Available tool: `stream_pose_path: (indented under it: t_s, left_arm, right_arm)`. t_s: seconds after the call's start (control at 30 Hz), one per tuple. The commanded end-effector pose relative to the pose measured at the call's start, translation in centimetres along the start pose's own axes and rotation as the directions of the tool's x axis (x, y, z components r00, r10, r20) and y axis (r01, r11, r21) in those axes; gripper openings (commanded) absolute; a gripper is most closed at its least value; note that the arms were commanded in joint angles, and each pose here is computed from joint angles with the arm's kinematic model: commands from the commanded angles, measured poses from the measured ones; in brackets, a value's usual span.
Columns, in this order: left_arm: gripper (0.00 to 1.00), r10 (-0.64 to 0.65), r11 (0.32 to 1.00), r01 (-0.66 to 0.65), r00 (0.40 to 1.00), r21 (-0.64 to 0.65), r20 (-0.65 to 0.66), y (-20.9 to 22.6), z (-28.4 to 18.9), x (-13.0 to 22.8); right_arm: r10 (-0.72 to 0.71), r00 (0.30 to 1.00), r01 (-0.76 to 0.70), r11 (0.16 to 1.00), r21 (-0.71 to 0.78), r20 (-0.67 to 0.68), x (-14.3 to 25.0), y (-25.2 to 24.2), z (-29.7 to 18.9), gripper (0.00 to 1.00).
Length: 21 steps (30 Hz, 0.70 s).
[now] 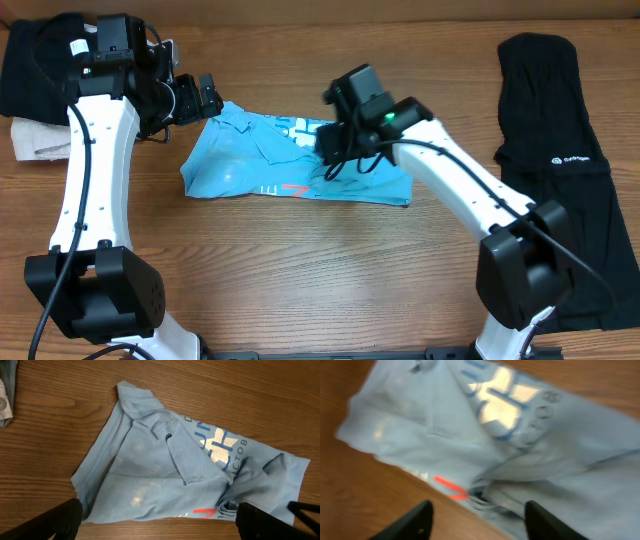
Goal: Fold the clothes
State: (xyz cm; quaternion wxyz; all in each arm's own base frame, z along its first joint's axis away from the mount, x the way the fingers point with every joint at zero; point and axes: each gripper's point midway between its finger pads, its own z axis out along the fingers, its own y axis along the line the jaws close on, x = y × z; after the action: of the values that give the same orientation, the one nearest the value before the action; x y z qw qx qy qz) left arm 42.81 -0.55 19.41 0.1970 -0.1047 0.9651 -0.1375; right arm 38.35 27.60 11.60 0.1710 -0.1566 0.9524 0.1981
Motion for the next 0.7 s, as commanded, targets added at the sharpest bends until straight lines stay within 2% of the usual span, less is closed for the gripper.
stream_pose_path:
  t_s: [0.0,0.13,0.27,0.4,0.47,0.67]
  left_arm:
    - [1.0,0.032,0.999,-0.033,0.999,0.023,0.029,-0.7,-0.8,-0.7]
    - [1.0,0.032,0.999,-0.033,0.999,0.024,0.03,-0.7,-0.8,-0.7]
    - [1.0,0.032,0.999,-0.033,0.999,0.024,0.03,-0.7,-0.8,-0.7]
    - [1.0,0.033,0.999,-0.034,0.999,0.023,0.031,-0.7,-0.8,-0.8]
    - [1.0,0.033,0.999,-0.034,0.999,0.024,0.03,-0.7,-0.8,-0.8]
    - [1.0,0.032,0.999,-0.033,0.999,0.023,0.03,-0.7,-0.8,-0.8]
  right_arm:
    - [-0.03,0.999,0.028,0.994,-0.109,-0.021,0.5,3.6,0.2,0.68]
    - [-0.004,0.999,0.002,0.999,-0.047,-0.04,1.0,2.0,-0.2,0.72]
    - [0.106,0.991,-0.091,0.98,0.178,-0.076,2.1,-4.4,-1.0,0.74]
    - [0.186,0.977,-0.157,0.958,0.241,-0.102,2.9,-7.8,-0.8,0.73]
    - [0.226,0.968,-0.194,0.949,0.248,-0.108,3.3,-8.7,-0.2,0.71]
    - [0.319,0.936,-0.277,0.929,0.246,-0.149,5.1,-9.6,2.4,0.56]
